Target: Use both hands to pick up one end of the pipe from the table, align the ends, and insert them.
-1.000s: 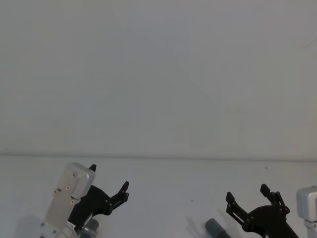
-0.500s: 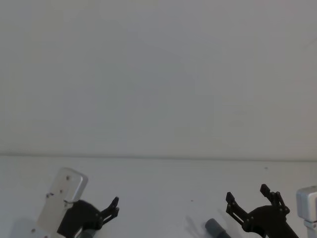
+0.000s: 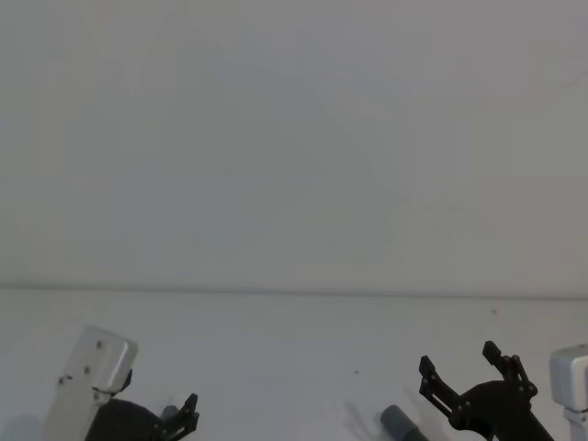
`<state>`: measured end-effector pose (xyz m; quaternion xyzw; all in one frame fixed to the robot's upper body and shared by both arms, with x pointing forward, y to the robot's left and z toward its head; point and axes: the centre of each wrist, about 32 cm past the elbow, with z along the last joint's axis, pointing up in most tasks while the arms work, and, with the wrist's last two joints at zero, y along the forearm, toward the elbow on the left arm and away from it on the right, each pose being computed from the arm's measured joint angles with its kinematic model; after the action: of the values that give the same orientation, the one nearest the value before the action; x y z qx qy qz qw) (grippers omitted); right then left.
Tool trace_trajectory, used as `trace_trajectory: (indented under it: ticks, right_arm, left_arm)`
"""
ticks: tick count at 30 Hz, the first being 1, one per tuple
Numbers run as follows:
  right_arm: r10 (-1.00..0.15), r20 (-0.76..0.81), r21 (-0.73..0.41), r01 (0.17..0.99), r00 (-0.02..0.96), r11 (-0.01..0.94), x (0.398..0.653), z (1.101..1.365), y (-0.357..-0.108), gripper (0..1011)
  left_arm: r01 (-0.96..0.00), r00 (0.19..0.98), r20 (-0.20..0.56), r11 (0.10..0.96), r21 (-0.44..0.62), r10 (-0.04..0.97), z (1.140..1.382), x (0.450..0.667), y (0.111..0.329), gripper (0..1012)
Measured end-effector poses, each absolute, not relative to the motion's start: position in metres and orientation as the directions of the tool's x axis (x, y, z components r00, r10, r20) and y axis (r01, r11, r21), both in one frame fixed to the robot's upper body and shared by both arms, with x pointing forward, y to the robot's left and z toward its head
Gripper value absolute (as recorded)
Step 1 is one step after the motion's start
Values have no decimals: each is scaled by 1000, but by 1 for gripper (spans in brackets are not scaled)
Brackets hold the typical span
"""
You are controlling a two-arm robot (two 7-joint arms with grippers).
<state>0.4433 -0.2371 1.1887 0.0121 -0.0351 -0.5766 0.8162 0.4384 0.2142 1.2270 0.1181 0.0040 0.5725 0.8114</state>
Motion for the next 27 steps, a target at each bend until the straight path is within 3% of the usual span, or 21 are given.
trace_trajectory:
  ticks: [15, 27]
  right_arm:
    - [-942, 43, 60, 940, 333, 335, 443, 1189, -237, 1001]
    - [-942, 43, 60, 940, 333, 335, 443, 1189, -237, 1001]
  left_arm:
    - [-921, 287, 4, 275, 278, 958, 1235, 423, 213, 1001]
    - [-902, 262, -30, 256, 348, 965, 1242, 422, 208, 1001]
